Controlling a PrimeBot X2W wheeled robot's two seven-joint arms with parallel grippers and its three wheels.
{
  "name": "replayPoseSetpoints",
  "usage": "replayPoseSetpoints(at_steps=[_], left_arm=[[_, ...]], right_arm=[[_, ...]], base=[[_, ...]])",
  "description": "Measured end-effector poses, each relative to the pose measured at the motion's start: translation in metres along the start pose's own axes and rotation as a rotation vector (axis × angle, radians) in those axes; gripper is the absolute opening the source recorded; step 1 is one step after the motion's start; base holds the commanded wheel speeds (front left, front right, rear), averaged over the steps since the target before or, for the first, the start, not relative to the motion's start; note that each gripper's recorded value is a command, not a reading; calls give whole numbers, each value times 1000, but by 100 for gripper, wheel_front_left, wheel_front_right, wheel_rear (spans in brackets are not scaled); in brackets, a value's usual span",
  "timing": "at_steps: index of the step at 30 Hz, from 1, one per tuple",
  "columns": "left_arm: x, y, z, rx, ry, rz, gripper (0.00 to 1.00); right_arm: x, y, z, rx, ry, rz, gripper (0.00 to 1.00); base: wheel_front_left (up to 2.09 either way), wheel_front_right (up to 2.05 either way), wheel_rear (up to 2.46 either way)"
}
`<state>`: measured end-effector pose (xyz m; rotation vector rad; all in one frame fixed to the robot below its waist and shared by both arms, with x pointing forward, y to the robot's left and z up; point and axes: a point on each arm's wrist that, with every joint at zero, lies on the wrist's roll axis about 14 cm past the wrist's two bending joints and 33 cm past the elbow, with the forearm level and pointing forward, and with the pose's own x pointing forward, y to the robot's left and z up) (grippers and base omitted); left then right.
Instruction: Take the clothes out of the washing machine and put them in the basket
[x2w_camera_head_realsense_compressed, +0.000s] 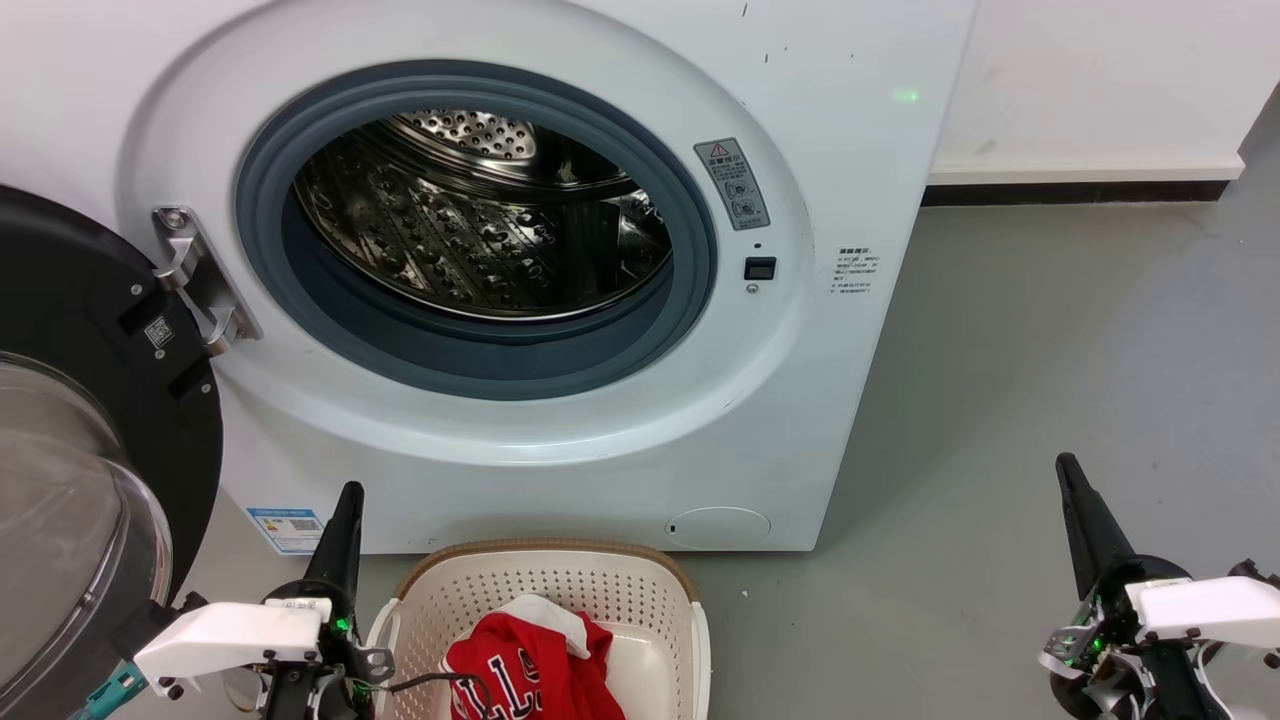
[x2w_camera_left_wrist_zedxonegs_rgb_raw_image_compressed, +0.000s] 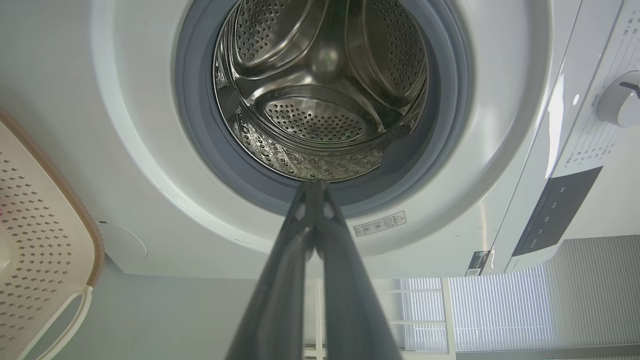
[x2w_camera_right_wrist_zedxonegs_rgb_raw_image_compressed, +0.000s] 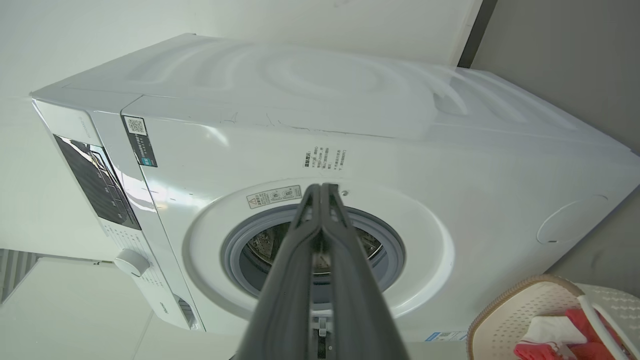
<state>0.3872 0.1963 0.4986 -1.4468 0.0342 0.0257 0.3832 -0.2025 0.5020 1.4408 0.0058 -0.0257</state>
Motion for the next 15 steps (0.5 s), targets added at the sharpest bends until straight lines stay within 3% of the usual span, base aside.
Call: replayPoseSetpoints(at_steps=[15], left_arm=[[1,-6,4,-123,-4,-29,0]], right_arm=[[4,3,-2,126,14,11,0]], base=[[0,0,0]])
